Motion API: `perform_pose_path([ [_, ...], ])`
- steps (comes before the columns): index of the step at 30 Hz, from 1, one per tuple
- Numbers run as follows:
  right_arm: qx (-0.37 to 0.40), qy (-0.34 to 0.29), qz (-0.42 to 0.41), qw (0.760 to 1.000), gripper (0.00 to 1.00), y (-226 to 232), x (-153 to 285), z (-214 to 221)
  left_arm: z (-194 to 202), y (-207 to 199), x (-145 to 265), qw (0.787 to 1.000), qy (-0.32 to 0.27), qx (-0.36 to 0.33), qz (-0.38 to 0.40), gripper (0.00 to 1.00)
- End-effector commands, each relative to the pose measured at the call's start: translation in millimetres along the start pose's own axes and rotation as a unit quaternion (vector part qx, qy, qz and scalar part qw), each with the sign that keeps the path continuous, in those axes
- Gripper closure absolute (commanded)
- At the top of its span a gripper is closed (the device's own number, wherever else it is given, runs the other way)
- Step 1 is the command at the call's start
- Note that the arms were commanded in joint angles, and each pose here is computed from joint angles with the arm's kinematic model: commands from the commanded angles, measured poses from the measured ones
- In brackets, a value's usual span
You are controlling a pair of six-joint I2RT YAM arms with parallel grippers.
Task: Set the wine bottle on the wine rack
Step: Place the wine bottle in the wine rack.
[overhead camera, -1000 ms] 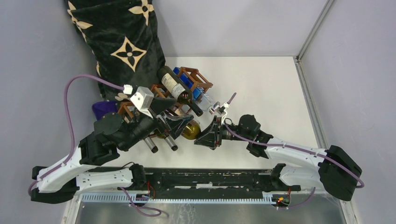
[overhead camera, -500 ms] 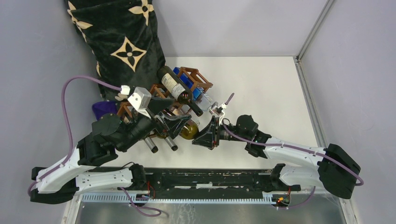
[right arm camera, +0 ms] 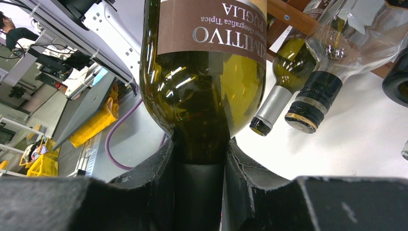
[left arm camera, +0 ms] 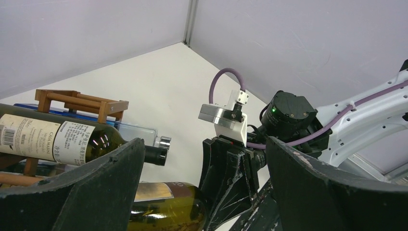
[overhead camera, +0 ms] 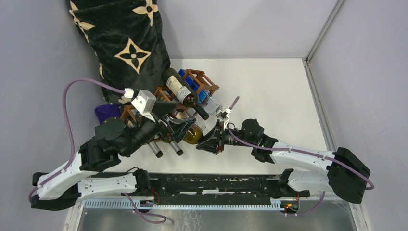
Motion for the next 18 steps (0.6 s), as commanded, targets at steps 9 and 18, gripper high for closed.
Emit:
perform_pose_path([
  [9,0.080,-0.111,-0.022,0.990,1.00,21,-22,-70,-8,5,1,1.000,-0.018,-0.011,-0.019,0.00],
  [18,0.078,-0.120,-0.002,0.990,1.00,16,-38,-74,-17,8,7,0.999,-0.027,-0.019,-0.027,0.00],
])
Point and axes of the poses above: each gripper's point midway between its finger pads, its own x axis back along the fingers, its own y axis along the line the jaws close on, z = x × y, the point moved 5 cm from there along x, back along the fingers, and after that the axes turned 11 degrees about x, right-handed, at the moved point
